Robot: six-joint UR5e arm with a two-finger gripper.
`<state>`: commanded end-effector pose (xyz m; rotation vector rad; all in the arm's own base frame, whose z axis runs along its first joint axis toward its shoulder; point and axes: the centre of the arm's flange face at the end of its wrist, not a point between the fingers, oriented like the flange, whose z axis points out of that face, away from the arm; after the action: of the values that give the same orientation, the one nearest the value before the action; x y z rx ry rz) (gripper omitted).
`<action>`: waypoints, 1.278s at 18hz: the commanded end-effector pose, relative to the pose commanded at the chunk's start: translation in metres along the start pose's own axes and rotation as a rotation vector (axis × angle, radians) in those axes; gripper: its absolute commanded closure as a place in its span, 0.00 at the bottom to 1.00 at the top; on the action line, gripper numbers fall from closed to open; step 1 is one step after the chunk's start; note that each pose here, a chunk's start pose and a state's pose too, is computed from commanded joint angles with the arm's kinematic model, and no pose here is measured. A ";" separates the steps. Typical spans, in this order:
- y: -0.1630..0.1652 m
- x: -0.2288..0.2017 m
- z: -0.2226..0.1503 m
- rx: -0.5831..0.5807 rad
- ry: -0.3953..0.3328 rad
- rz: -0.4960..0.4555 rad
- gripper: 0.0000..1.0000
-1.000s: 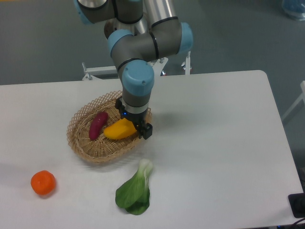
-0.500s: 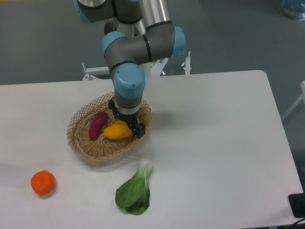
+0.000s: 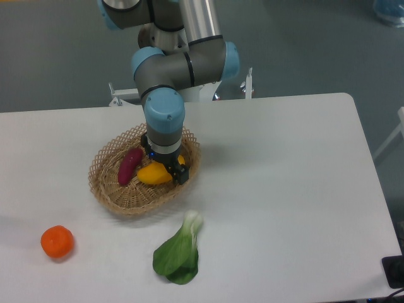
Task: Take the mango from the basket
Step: 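Lower the gripper onto the yellow mango and close on it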
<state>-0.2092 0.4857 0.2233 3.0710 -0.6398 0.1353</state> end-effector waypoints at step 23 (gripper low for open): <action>-0.001 0.001 -0.009 -0.025 -0.022 -0.001 0.64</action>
<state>-0.2087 0.4863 0.2324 3.0526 -0.6354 0.0929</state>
